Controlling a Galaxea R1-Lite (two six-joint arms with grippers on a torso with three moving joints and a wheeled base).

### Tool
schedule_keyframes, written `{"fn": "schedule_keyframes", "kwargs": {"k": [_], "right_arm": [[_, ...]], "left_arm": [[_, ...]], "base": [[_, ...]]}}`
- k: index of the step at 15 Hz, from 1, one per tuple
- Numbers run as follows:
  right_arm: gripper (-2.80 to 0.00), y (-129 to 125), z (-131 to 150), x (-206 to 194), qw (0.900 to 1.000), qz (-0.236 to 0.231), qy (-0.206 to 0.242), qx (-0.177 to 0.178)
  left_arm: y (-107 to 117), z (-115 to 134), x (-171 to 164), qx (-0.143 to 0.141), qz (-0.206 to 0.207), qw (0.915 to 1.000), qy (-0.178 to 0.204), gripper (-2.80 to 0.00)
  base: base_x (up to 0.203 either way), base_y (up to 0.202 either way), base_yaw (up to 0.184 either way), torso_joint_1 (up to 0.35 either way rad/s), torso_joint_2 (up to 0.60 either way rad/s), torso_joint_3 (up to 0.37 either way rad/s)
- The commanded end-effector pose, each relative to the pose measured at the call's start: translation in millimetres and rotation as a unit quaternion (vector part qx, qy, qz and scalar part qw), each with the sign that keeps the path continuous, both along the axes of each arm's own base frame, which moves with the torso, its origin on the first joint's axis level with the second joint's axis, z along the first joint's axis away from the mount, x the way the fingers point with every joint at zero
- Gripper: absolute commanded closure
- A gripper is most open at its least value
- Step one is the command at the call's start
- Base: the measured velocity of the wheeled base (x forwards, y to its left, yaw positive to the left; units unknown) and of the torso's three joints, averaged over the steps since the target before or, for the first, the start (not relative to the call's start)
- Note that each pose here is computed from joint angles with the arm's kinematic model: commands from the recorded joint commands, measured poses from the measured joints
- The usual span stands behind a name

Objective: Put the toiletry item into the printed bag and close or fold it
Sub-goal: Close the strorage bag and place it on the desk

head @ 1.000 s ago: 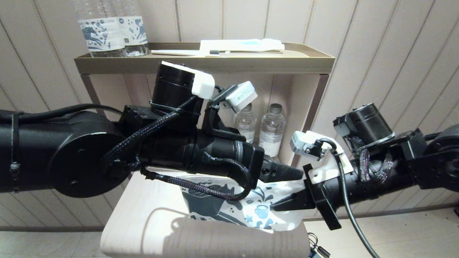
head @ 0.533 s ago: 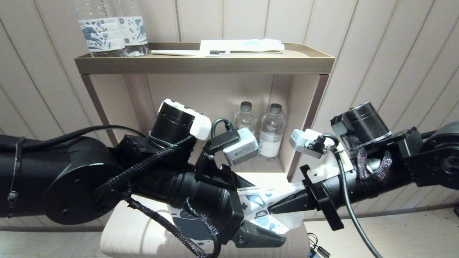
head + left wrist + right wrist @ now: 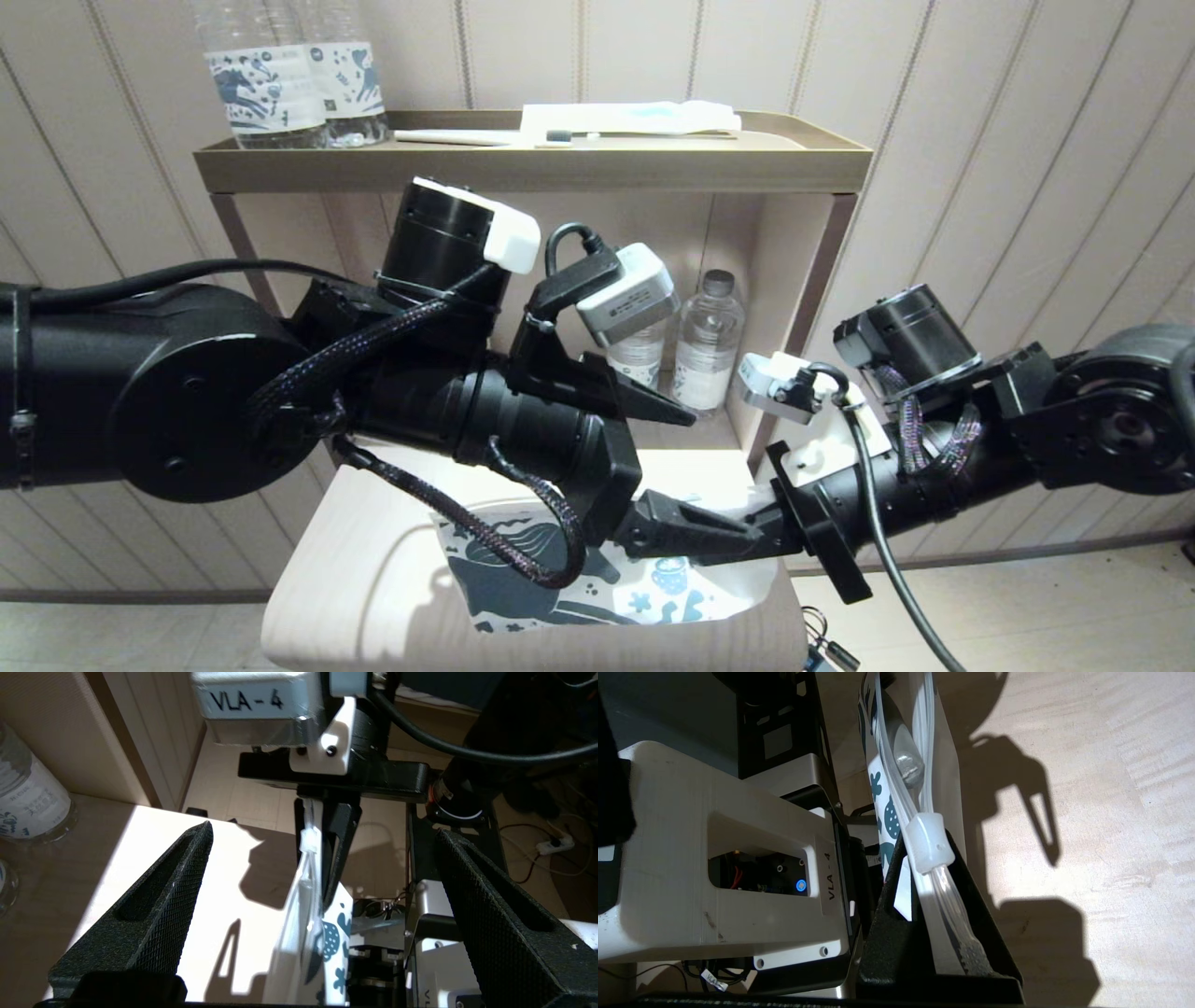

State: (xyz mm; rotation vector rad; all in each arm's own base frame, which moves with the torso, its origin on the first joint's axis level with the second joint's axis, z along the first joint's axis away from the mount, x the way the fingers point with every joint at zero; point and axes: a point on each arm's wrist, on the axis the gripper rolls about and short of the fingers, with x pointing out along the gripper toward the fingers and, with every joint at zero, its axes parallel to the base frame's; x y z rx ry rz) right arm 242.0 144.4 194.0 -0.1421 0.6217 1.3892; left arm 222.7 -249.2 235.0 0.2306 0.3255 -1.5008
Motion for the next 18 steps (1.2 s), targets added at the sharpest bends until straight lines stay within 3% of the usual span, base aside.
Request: {"fn": "schedule_keyframes", "kwargs": {"k": [1,4,8,9,12,18], "right_arm": [[0.00,0,3,-3,1.000,0.005,-0.005,0.004],[0.00,-6,20,-14,0.999,0.003,-0.029,0.014],[0.00,-8,52,-17,1.000,-0.001,-0.001,-0.011],[0.00,-7,54,-15,1.000,0.000,0.017,-0.024],[0.00,-5,57,-13,1.000,0.002,0.016,-0.025],[0.00,3,50,-3,1.000,0.012,0.022,-0.019]], "left_arm": [[-8,-6,9,0.004,0.002,1.0000,0.005,-2.80],[1,3,22,0.010,0.026,0.9995,0.015,-2.80],[13,13,35,0.013,0.032,0.9989,0.031,-2.80],[13,14,36,0.011,0.031,0.9990,0.030,-2.80],[11,19,40,0.001,0.027,0.9991,0.032,-2.80],[12,18,37,-0.010,0.013,0.9965,0.082,-2.80]], "base": [[0.000,0.000,0.000,0.000,0.00,0.000],[0.000,0.000,0.000,0.000,0.00,0.000],[0.000,0.000,0.000,0.000,0.00,0.000],[0.000,0.000,0.000,0.000,0.00,0.000],[0.000,0.000,0.000,0.000,0.00,0.000],[0.000,0.000,0.000,0.000,0.00,0.000]]}}
